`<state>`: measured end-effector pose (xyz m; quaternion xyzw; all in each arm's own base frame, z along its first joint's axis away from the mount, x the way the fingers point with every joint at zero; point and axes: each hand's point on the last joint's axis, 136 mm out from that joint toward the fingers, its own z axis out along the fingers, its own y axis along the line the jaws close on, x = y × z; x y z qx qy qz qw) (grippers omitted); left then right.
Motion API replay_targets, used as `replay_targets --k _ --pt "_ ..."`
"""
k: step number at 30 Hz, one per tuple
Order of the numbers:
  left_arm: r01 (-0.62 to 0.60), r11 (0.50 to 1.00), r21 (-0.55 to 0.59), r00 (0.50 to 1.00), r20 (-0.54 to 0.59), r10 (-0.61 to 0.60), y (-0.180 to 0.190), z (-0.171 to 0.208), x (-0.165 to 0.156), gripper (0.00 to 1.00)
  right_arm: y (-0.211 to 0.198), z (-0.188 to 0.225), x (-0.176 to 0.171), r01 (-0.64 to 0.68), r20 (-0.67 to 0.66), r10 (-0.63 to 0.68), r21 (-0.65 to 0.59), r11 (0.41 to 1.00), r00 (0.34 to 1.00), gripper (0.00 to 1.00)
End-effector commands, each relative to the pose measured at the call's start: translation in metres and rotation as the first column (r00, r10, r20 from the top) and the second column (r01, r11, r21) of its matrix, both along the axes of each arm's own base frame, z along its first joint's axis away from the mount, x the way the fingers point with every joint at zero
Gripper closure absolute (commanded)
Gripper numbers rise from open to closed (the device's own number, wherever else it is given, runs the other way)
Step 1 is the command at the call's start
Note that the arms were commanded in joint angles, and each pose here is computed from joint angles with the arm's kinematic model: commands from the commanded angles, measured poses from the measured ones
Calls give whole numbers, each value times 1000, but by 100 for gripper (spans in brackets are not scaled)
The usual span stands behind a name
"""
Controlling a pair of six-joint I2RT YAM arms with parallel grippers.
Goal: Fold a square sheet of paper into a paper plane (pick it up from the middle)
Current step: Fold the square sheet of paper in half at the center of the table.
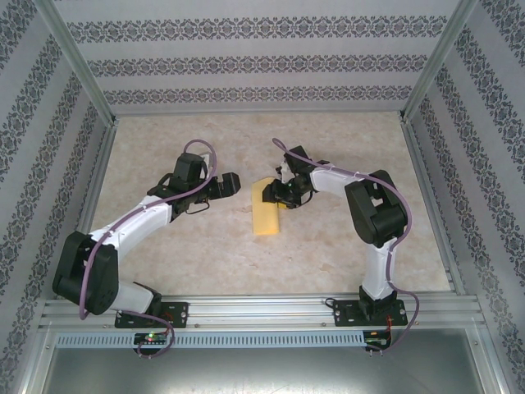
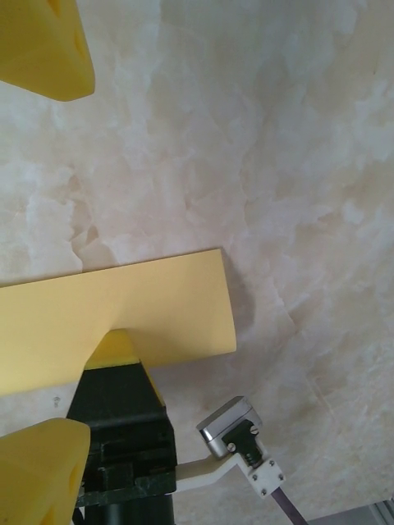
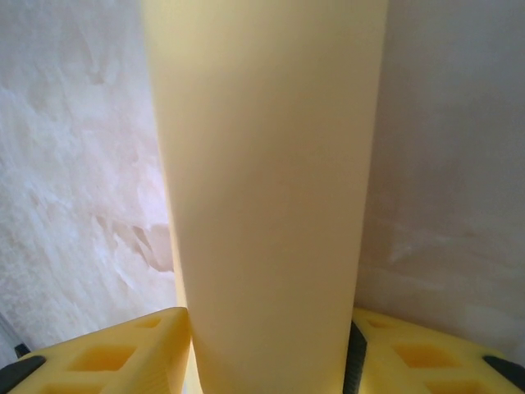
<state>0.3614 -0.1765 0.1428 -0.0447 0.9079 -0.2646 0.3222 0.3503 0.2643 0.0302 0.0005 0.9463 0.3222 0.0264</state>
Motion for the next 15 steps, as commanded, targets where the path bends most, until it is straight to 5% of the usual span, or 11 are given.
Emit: replay_targets --k 1,8,15 --pt "32 999 -2 999 -16 -32 -11 -5 1 0 -8 -5 -10 -30 -8 29 -59 998 1000 45" --pt "47 999 -4 999 -26 -47 -16 -17 1 0 -28 6 -3 89 37 -85 -153 984 996 32" --pt "61 998 3 998 -30 -61 -18 -19 3 0 -39 17 -6 122 70 -110 -205 971 991 28"
